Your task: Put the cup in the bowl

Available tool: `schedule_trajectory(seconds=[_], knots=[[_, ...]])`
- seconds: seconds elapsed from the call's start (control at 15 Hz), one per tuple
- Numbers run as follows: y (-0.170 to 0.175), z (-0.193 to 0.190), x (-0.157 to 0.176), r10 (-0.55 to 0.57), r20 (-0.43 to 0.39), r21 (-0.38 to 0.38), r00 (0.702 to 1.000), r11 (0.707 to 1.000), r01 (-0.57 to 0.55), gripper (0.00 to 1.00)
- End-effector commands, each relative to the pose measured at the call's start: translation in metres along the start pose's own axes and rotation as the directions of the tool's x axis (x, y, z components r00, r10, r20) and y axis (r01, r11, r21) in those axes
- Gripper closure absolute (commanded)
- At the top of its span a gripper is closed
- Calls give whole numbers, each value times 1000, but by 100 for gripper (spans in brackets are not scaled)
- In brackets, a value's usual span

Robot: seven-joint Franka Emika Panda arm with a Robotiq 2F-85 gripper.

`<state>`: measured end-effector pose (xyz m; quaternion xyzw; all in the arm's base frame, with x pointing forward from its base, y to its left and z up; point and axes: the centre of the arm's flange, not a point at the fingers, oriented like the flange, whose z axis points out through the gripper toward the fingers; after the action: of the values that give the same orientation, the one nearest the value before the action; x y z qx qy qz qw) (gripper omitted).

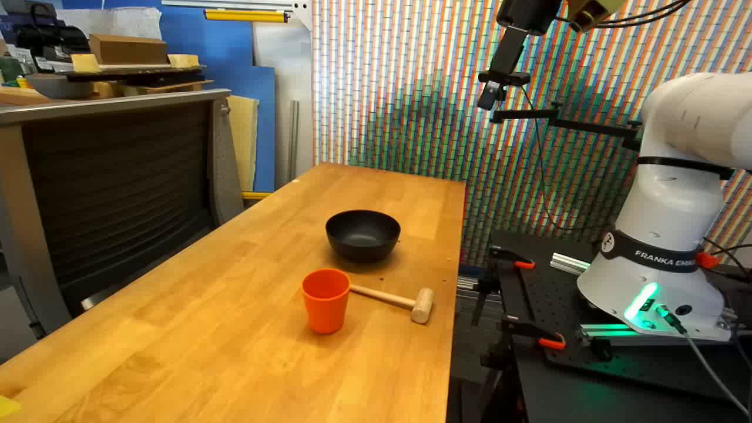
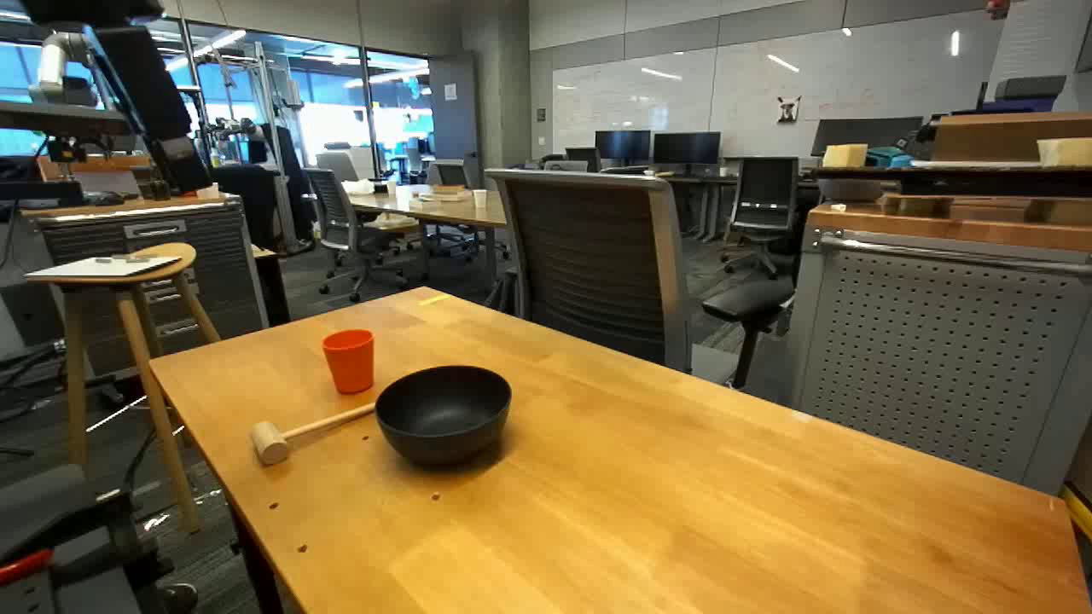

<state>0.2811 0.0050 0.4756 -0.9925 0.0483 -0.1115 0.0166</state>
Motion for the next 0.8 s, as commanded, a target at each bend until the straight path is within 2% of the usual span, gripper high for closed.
schedule_trajectory(seconds=[0.0, 0.2, 0.33, 0.73], knots=[[0, 6, -3, 0, 20, -2, 1000, 1000, 0, 0], [1, 16, -5, 1, 46, -5, 999, 1000, -1, 0], [-11, 30, 5, 3, 22, -27, 1000, 1000, -2, 0], [-106, 97, 50, -108, -60, -15, 992, 994, 108, 0]])
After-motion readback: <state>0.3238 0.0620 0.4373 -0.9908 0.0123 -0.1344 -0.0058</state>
